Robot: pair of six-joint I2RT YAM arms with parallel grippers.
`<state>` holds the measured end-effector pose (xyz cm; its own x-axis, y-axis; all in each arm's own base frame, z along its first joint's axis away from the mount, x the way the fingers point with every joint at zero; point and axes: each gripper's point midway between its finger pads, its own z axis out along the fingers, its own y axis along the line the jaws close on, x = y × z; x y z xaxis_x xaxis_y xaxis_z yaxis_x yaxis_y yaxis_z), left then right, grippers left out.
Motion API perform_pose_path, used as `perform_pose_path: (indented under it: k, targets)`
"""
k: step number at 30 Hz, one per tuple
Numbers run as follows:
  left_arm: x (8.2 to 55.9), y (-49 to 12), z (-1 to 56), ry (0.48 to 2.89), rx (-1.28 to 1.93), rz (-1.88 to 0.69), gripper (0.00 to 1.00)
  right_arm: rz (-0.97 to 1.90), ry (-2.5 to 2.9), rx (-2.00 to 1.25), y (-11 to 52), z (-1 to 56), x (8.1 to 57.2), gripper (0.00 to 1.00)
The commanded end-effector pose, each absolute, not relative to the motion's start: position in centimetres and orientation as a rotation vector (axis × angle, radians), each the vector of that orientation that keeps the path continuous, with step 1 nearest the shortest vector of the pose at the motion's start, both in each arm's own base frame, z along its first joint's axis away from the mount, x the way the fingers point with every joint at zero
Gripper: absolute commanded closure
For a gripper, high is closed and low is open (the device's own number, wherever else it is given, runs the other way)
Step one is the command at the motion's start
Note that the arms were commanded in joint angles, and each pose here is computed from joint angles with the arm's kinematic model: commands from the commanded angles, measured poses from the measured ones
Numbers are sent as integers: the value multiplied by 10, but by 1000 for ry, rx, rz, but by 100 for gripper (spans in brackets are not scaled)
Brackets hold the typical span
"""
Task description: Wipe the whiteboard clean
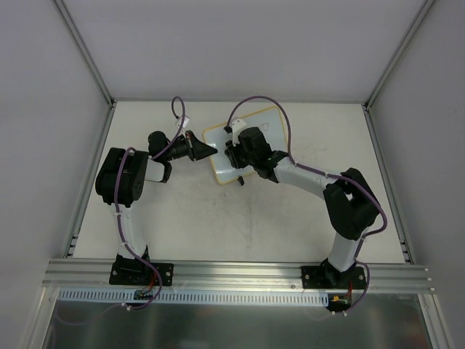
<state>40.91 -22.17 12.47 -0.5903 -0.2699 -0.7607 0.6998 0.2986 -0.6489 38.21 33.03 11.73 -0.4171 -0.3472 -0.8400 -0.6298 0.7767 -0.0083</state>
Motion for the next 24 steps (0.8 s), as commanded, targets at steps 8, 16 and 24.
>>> perform_pose_path:
  k: [8, 16, 24]
  targets:
    - [423, -219, 158, 1482, 548, -1289, 100, 270, 1909, -644, 342, 148, 409, 100]
    - [425, -220, 153, 1484, 542, -1301, 100, 293, 1890, -638, 354, 154, 414, 100]
    - [426, -220, 152, 1484, 544, -1305, 100, 291, 1969, -679, 361, 126, 405, 100]
